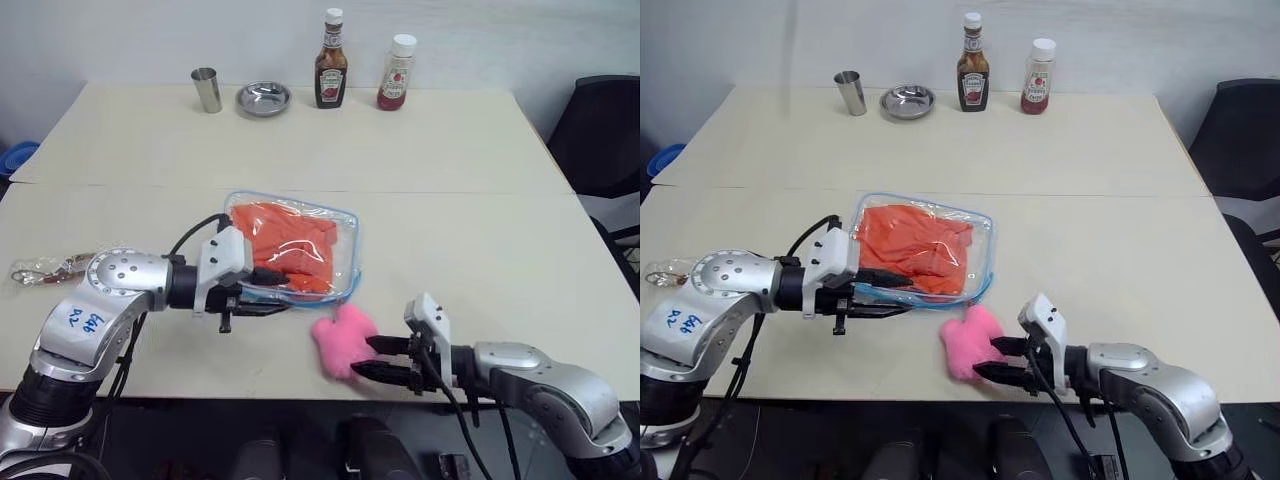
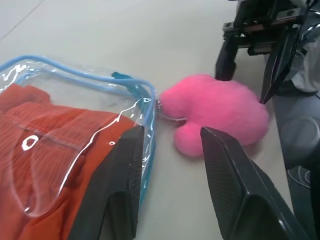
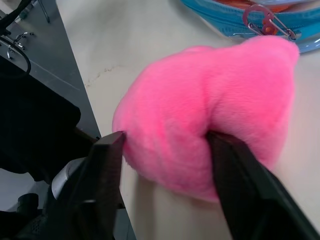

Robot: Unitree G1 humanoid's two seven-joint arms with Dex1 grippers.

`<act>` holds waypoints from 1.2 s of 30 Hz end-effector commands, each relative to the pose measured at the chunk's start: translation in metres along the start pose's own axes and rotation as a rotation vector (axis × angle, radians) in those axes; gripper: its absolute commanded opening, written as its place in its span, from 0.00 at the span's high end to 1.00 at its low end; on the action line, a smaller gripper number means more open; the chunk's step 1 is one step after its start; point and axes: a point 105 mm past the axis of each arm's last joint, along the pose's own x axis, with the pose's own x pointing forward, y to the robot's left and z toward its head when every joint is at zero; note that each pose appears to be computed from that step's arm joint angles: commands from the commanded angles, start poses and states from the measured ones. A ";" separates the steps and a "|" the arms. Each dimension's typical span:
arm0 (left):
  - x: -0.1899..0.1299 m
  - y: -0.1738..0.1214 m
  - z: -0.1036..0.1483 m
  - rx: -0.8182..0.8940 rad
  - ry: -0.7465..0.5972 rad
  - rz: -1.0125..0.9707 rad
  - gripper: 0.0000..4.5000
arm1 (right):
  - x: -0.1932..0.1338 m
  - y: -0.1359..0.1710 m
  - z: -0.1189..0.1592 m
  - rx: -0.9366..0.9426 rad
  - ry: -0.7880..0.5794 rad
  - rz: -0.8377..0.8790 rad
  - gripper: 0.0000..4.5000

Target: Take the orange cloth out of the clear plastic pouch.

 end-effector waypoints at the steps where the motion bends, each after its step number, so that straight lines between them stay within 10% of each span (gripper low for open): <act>1: 0.013 -0.008 0.008 0.060 -0.012 -0.097 0.58 | -0.014 0.001 0.011 -0.103 0.010 -0.058 0.09; 13: 0.062 -0.021 0.012 0.175 0.004 -0.358 0.58 | -0.057 0.022 0.065 -0.426 0.079 -0.075 0.09; 29: 0.087 -0.010 -0.015 0.452 0.140 -0.346 0.58 | -0.043 -0.048 0.112 -0.705 0.128 -0.132 0.09; 36: 0.067 -0.018 -0.018 0.377 0.132 -0.342 0.97 | -0.001 -0.066 0.107 -1.013 0.173 -0.078 0.09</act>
